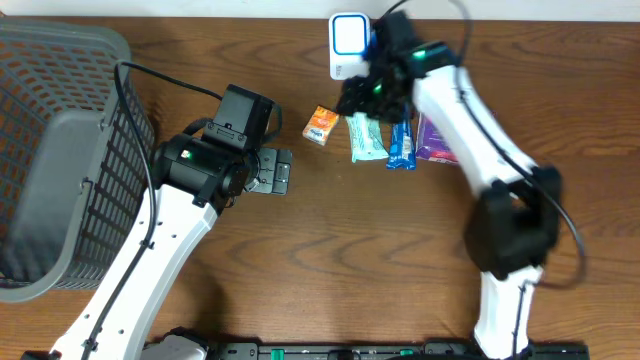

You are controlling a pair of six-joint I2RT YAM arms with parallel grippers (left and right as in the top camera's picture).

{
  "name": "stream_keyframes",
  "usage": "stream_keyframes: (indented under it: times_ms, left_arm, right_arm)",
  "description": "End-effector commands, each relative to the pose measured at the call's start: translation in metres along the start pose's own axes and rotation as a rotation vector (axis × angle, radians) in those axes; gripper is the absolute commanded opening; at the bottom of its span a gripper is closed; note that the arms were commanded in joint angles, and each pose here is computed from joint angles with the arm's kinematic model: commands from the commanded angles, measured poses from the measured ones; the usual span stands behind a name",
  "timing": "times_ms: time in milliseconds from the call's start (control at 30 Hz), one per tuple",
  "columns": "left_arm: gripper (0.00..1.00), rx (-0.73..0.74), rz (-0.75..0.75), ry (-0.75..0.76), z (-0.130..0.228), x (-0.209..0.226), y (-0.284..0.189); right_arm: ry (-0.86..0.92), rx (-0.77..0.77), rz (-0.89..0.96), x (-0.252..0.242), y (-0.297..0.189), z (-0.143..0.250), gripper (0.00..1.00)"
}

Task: Scan the item barcode
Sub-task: 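Grasp the orange tissue box, hold it at the scanner, set it left of wipes, then move the right gripper right to the purple Carefree pack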

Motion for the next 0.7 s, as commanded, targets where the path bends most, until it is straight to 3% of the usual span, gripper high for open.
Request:
stream_keyframes:
  times_ms: [0,67,267,667]
  left_arm:
    - [0.98,0.003,-0.011,-0.013,0.000,0.001,0.002]
    - [0.98,0.003,-0.011,-0.013,0.000,0.001,0.002]
    - [0.98,0.003,-0.011,-0.013,0.000,0.001,0.002]
    - [0.98,0.004,-0.011,-0.013,0.001,0.001,0.002]
  right_arm:
    - [-0.058,-0.120,0.246,-0.032,-0.055,-0.009,0.73]
    - [-0.070,-0.132,0.380,-0.050,-0.077,-0.005,0.99]
    - [0.000,-0.083,0.544,-0.098,-0.102,0.007,0.99]
    - [0.232,0.052,0.454,-0.187,-0.070,0.030,0.99]
Point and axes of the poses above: each gripper's point midway between its finger pads, its own y axis out along the fingers, its own x axis along the line the jaws close on, z = x × y, the point moved 4 cm from there along -y, back along the fingers, and after that the axes turned 8 degrees about -y, right-handed, at the moved point
